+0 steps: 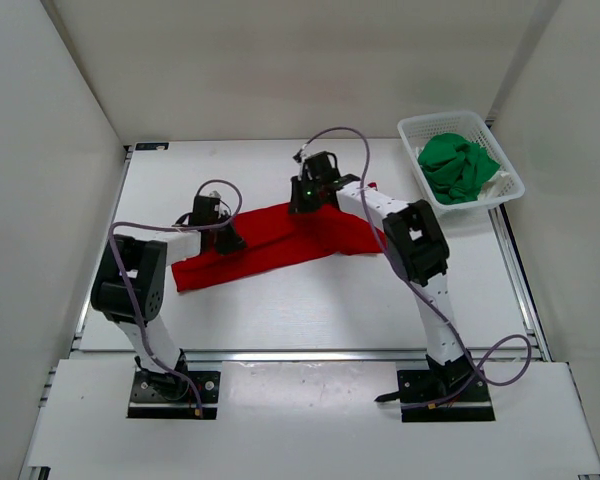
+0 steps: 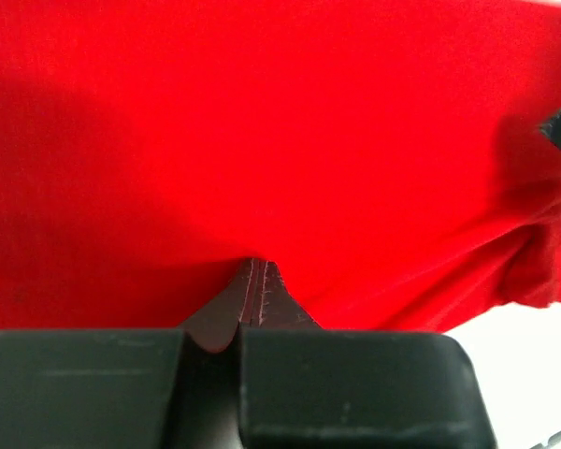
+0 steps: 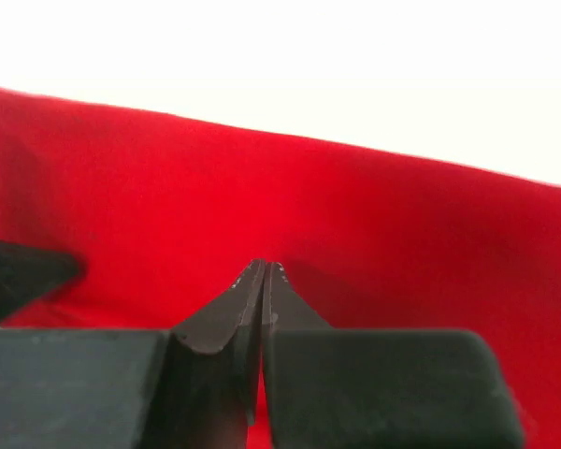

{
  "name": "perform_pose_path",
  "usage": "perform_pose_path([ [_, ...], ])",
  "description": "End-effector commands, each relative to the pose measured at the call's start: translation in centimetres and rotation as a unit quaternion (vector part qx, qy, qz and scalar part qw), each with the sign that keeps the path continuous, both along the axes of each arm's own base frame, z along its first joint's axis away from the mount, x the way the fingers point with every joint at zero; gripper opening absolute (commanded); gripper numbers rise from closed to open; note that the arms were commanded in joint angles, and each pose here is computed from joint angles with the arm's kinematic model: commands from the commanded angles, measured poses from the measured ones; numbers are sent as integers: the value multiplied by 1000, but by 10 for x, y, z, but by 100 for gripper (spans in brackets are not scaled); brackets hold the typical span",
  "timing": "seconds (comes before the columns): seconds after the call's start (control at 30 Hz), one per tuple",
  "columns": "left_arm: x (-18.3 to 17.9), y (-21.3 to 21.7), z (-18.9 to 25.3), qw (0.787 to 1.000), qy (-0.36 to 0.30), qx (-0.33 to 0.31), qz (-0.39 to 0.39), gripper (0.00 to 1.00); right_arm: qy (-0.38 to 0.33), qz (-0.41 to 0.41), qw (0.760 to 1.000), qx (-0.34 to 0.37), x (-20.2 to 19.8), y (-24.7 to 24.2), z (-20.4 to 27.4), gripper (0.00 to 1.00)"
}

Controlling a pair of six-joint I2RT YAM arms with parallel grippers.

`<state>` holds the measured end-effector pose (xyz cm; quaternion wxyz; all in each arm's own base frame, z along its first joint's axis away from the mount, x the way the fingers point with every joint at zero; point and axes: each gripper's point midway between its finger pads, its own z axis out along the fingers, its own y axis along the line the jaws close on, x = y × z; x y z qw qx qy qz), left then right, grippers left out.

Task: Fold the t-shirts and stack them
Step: Fold the other side of the tshirt into a rectangle

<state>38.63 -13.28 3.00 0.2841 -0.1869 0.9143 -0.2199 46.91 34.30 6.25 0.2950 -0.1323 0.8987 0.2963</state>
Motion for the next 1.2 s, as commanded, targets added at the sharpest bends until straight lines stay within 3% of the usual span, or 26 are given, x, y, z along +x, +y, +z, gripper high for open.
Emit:
perform_pose_path([
  [0.0, -2, -5, 10, 1000, -17, -11, -7, 0, 29, 36, 997, -69, -21, 3, -22, 0],
  [0.47, -55, 17, -2, 999, -23, -22, 7, 1, -3, -6, 998, -61, -72, -17, -15, 0],
  [0.73, -72, 51, -3, 998, -21, -15, 55, 1, -29, -28, 999, -36, -55, -36, 23, 0],
  [0.9, -97, 81, -15, 993, -7, -35, 108, 0, 18, -36, 997, -58, -70, -48, -18, 0],
  [1.03, -100, 84, 4, 990, -45, -56, 125, 2, 25, -50, 997, -50, -77, -55, -26, 0],
  [1.17, -84, 58, 49, 989, -100, -56, 93, 3, 17, -54, 998, -31, -75, -59, -6, 0],
])
